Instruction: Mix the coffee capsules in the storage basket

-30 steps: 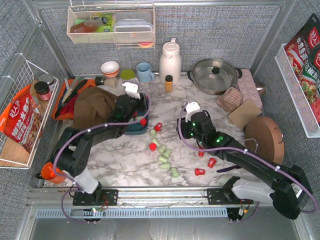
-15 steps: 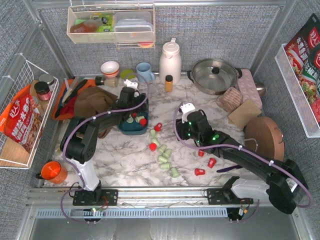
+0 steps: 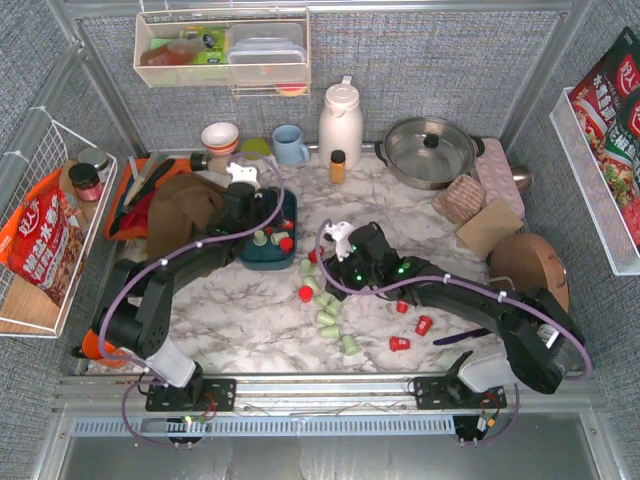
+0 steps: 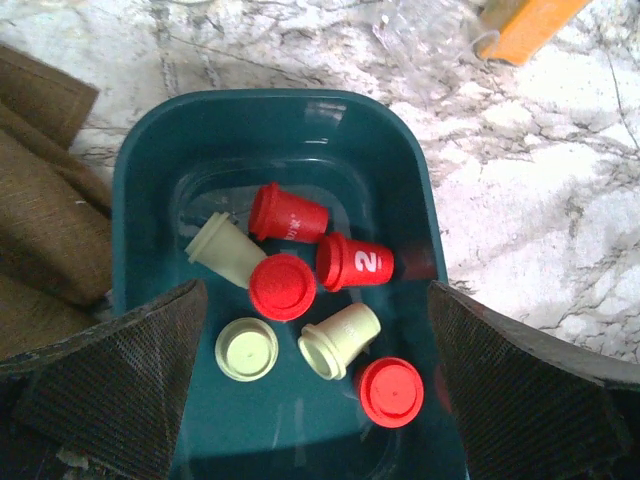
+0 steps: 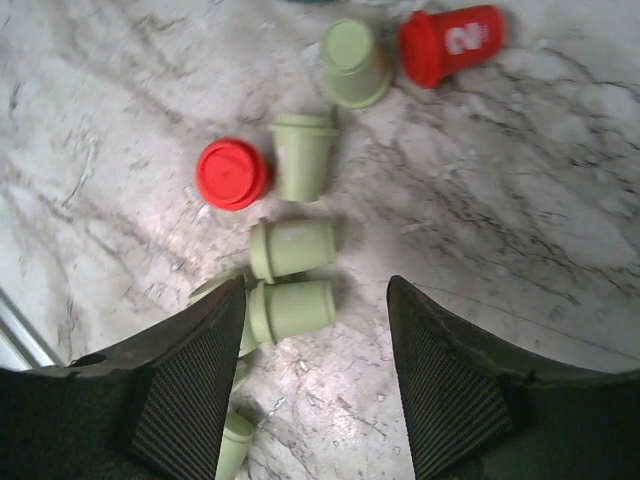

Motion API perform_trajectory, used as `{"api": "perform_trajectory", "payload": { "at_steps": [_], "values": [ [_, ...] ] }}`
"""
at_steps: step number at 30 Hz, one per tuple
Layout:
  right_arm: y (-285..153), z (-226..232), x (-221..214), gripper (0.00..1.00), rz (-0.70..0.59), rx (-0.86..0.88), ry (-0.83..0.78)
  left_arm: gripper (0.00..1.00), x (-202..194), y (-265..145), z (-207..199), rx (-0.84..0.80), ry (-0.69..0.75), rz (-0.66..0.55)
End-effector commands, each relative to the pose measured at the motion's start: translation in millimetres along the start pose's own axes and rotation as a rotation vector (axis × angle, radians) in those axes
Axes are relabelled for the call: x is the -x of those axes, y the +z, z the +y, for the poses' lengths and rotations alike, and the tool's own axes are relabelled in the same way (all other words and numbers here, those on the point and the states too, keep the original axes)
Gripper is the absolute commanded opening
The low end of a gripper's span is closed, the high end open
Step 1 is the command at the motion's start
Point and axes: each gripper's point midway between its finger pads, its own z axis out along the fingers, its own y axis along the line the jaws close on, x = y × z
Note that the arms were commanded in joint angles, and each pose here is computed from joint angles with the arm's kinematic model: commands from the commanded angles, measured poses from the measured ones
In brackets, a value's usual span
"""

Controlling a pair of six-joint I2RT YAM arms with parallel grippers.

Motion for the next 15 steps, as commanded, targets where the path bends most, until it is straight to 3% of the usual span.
{"api": "perform_trajectory", "payload": {
  "at_steps": [1, 8, 15],
  "values": [
    [1, 23, -12, 0.64, 0.068, 0.116, -0.131, 0.99, 23, -11, 0, -0.014, -0.008, -0.135],
    [2, 19, -36, 0.65, 0.178, 0.122, -0.212, 0.99, 20, -20, -23, -0.152, 0.004, -0.115],
    [13, 24, -59, 0.65, 0.259, 0.166, -0.217, 0.99, 38, -36, -23, -0.166, -0.049, -0.248]
  ]
}}
